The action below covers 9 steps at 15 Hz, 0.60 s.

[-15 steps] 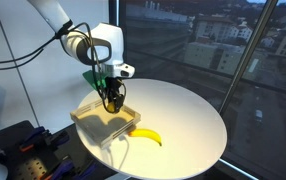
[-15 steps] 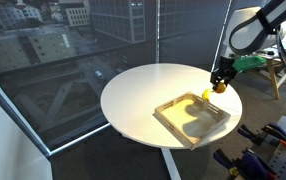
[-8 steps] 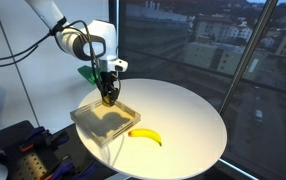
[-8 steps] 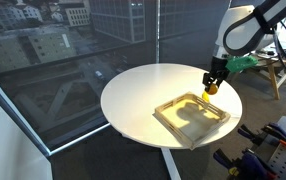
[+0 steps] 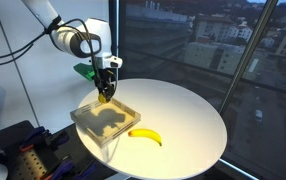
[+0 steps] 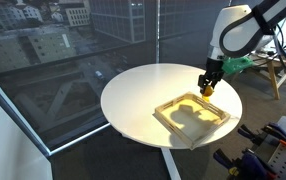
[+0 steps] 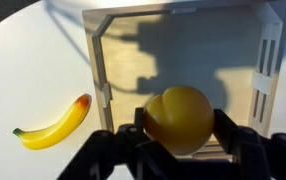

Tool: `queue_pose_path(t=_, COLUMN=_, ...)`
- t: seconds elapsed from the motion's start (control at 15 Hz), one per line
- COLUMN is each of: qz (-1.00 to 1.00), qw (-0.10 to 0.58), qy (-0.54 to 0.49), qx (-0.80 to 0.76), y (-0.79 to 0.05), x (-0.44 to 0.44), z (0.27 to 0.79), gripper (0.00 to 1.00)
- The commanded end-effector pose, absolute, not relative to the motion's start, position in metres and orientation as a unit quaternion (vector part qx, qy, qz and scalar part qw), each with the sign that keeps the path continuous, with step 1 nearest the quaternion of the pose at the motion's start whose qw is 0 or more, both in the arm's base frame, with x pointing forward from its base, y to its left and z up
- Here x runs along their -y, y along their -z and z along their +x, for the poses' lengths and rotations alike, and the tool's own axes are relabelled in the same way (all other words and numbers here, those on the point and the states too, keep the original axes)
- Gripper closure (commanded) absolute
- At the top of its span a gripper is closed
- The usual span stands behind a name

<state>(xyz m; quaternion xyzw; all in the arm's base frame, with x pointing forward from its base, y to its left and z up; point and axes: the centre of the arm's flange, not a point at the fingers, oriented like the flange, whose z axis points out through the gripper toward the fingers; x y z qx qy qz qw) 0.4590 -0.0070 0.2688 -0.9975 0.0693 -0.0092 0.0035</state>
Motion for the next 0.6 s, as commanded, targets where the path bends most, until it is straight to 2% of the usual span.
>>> queue_pose_path(t=0.0, qz=-0.998, qw=0.008, qy=0.018, qx=-0.057, y=-0.279, x=-0.002, z=0.463, gripper=0.57)
queue_pose_path(t=0.53, qz=-0.998, qw=0.007, qy=0.028, qx=-0.05, y=-0.277, x=-0.009, z=0.475, gripper=0.57)
